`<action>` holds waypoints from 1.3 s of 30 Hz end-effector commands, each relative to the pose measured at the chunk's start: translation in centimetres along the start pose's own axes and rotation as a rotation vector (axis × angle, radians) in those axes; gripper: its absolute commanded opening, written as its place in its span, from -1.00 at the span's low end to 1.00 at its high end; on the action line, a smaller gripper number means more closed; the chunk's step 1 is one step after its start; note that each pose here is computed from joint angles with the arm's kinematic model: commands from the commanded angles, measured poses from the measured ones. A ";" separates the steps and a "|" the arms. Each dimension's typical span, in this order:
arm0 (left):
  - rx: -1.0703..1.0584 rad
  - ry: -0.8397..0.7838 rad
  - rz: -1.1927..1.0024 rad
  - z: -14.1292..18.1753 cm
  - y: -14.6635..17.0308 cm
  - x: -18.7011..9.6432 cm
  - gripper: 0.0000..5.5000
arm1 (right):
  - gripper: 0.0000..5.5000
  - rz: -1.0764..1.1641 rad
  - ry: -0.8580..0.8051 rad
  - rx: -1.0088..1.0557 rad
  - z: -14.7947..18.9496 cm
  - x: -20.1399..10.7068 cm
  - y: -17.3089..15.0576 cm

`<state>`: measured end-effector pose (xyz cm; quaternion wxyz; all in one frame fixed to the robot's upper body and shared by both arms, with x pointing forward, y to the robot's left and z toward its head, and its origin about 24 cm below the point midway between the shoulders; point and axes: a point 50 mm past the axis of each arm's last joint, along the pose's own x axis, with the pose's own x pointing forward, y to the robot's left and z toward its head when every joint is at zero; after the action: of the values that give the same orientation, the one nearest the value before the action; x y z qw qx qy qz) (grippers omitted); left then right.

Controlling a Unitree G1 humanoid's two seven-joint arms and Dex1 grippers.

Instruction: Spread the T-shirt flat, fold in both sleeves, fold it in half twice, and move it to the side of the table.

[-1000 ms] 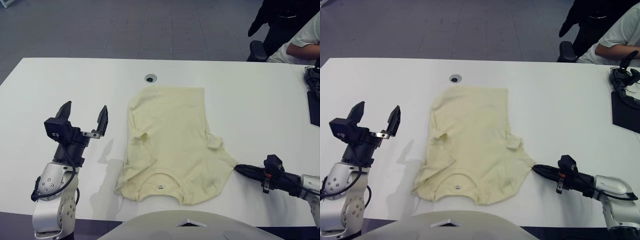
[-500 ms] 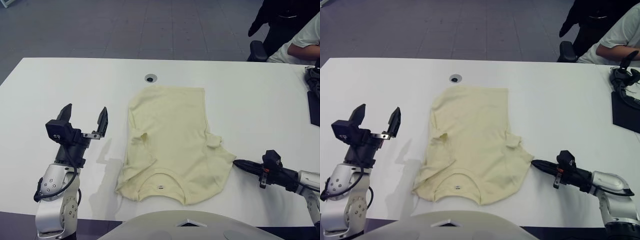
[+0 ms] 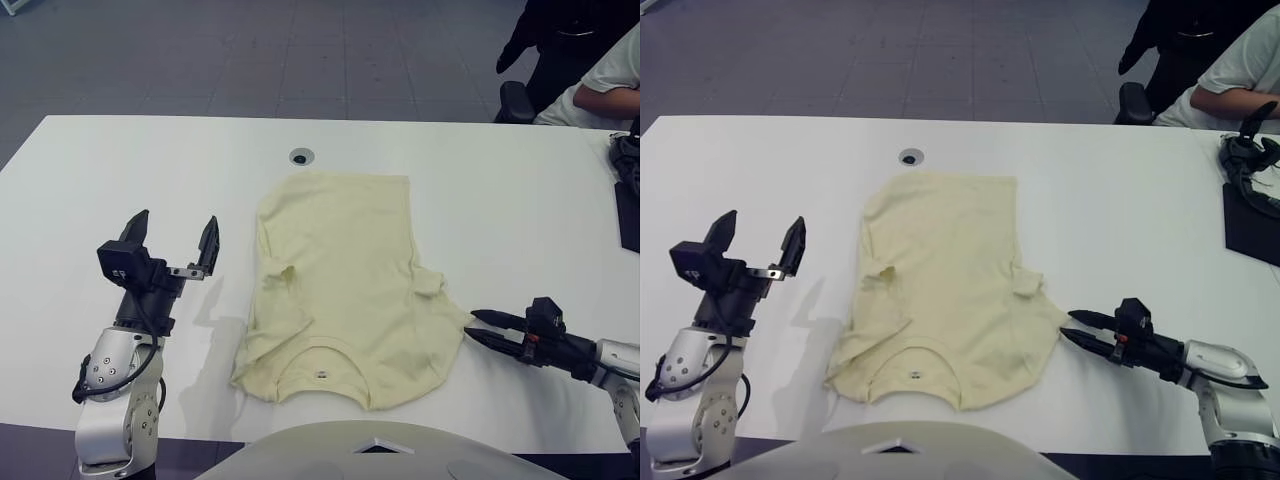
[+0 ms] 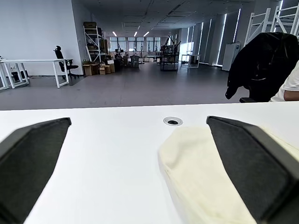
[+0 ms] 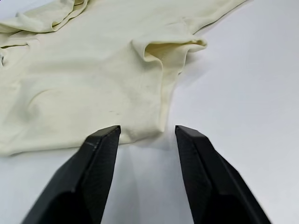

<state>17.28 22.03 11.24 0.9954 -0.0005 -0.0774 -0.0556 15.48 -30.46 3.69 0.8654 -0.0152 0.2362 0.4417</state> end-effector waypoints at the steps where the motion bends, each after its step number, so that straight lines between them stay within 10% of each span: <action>1: 0.019 0.028 -0.003 -0.6 -0.1 0.0 0.96 | -0.28 0.006 0.000 0.007 -0.1 0.2 0.0; 13: 0.025 0.044 -0.002 -1.1 -0.2 -0.3 0.96 | -0.99 0.012 0.011 0.006 -0.4 0.1 0.1; 39: 0.010 0.060 -0.018 -2.1 -1.2 -0.4 0.96 | -0.99 0.291 -0.144 -0.281 4.6 8.6 6.5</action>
<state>17.12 20.81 9.35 0.9965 0.0045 -0.0535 -0.0640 16.47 -19.47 5.15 0.8023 -0.0575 0.1185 0.5822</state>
